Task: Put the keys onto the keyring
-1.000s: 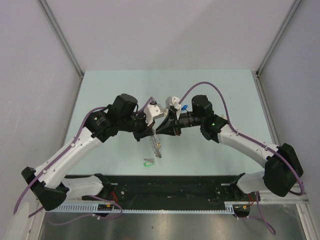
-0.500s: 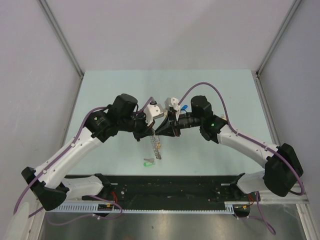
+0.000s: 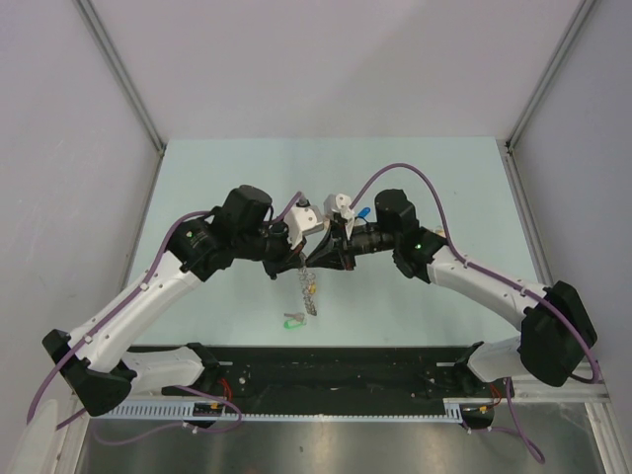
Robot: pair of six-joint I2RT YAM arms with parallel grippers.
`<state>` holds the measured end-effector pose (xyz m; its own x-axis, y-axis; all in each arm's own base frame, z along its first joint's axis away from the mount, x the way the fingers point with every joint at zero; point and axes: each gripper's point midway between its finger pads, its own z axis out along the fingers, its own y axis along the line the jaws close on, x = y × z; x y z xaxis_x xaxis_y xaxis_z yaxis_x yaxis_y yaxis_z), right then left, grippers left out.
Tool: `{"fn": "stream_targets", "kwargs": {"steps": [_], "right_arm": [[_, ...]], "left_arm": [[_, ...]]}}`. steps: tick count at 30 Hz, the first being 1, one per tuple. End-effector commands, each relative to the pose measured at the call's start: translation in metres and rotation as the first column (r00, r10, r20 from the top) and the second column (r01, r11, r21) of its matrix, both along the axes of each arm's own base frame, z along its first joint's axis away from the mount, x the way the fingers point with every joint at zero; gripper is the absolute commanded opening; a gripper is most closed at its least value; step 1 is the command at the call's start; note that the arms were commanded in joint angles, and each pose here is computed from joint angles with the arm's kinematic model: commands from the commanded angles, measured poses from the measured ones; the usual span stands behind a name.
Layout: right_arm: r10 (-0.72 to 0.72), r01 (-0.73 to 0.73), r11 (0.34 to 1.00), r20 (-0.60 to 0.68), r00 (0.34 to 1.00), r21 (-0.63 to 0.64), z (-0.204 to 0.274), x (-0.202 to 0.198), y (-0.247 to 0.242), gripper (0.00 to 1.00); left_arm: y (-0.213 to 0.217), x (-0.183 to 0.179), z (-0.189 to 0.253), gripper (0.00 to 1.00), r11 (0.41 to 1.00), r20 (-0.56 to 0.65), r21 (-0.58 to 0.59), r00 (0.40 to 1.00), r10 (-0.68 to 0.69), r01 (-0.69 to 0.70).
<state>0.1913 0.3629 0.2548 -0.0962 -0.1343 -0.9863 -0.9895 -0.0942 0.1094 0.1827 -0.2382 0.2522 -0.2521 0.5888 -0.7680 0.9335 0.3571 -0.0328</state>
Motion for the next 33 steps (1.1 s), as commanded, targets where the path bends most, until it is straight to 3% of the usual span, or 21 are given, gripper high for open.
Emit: {"fn": "stream_targets", "kwargs": {"steps": [1,8,13,16,17,20,21,23,25,26,28,33], "right_arm": [[0.017,-0.019,0.999,0.047,0.999,0.043,0.018,0.002,0.008,0.11],[0.03,-0.032,0.999,0.041,0.999,0.039,0.015,-0.001,0.008,0.0],[0.027,-0.029,0.998,0.043,0.999,0.05,0.021,-0.002,0.007,0.0],[0.01,-0.013,0.998,0.052,0.999,0.069,0.029,0.002,0.003,0.0],[0.004,-0.008,0.997,0.055,0.999,0.077,0.034,0.001,0.002,0.0],[-0.011,0.004,0.994,0.063,0.998,0.108,0.045,0.002,-0.003,0.0],[-0.023,0.015,0.993,0.064,0.998,0.12,0.048,0.004,-0.006,0.0],[-0.046,0.037,0.988,0.053,0.998,0.153,0.053,0.006,-0.009,0.0],[-0.072,0.058,0.979,0.065,0.995,0.197,0.062,0.009,-0.016,0.0],[-0.078,0.063,0.975,0.066,0.995,0.212,0.065,0.009,-0.018,0.0],[-0.09,0.07,0.965,0.068,0.994,0.254,0.076,0.009,-0.022,0.0],[-0.1,0.074,0.942,0.062,0.993,0.328,0.088,0.004,-0.03,0.0]], "left_arm": [[-0.009,-0.006,0.029,0.0,0.995,0.055,-0.087,0.997,-0.051,0.055],[-0.012,-0.008,0.035,0.0,0.992,0.061,-0.105,0.996,-0.065,0.071],[-0.014,-0.005,0.042,0.0,0.988,0.089,-0.143,0.995,-0.047,0.059],[-0.01,0.004,0.058,0.14,0.978,0.169,-0.211,0.985,0.034,0.002],[-0.001,0.007,0.062,0.28,0.971,0.208,-0.235,0.974,0.088,-0.038],[0.004,0.017,0.078,0.41,0.927,0.29,-0.366,0.936,0.2,-0.085],[0.011,0.018,0.105,0.42,0.884,0.35,-0.46,0.899,0.264,-0.08],[0.019,0.019,0.097,0.42,0.85,0.335,-0.516,0.887,0.318,-0.109],[0.031,0.017,0.119,0.42,0.772,0.349,-0.627,0.849,0.397,-0.104],[0.031,0.019,0.103,0.42,0.765,0.331,-0.633,0.852,0.405,-0.117],[0.036,0.015,0.115,0.42,0.691,0.308,-0.717,0.847,0.433,-0.093],[0.025,0.012,0.099,0.42,0.617,0.232,-0.784,0.893,0.386,-0.063]]}}
